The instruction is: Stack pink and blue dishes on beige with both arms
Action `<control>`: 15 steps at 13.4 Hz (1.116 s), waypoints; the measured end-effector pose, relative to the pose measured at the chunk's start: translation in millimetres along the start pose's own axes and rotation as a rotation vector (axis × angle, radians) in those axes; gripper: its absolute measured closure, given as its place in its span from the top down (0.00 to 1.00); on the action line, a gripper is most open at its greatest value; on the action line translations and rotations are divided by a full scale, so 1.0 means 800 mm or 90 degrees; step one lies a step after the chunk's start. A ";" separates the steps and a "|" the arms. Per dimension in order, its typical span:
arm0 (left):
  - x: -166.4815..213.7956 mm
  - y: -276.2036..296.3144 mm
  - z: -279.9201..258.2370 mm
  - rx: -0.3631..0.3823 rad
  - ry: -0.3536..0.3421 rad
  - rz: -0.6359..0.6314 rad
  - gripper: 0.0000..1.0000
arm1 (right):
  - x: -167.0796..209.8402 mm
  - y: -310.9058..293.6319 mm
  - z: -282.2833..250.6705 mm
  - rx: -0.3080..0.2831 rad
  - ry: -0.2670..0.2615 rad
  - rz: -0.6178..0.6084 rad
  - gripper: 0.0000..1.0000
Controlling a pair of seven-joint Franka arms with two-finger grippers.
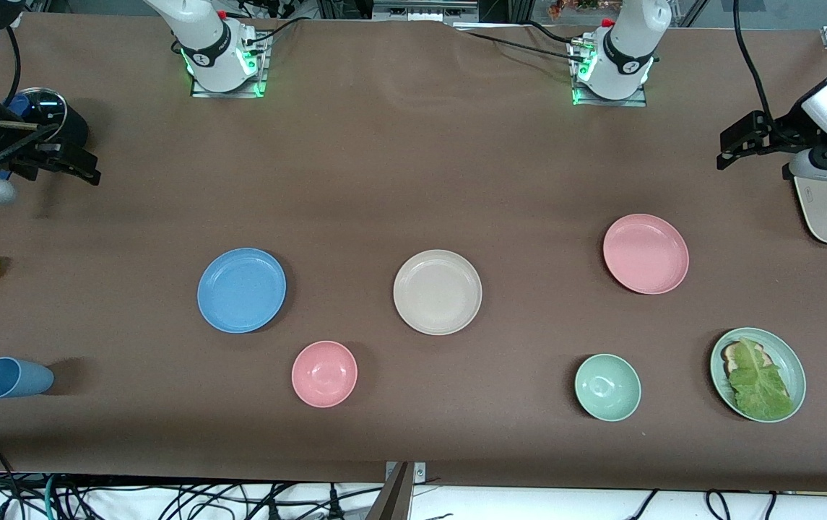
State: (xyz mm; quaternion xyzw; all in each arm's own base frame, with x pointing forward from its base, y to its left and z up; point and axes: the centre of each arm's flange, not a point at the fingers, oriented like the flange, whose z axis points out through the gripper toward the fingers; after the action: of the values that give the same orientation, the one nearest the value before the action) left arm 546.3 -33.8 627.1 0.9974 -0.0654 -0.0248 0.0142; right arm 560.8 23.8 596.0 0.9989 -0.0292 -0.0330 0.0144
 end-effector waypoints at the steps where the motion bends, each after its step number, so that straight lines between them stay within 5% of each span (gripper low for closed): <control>1: 0.001 0.000 0.001 0.000 0.000 0.000 1.00 | 0.000 0.000 0.000 0.000 0.002 0.000 1.00; 15: 0.004 -0.001 -0.004 0.000 0.006 -0.001 1.00 | 0.019 -0.002 0.006 0.003 0.032 0.001 1.00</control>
State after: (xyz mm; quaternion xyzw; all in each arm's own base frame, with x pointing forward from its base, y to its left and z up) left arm 549.4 -33.0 630.3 0.9976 -0.0644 -0.0199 0.0143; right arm 576.0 24.4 590.2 0.9994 -0.0298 -0.0079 0.0128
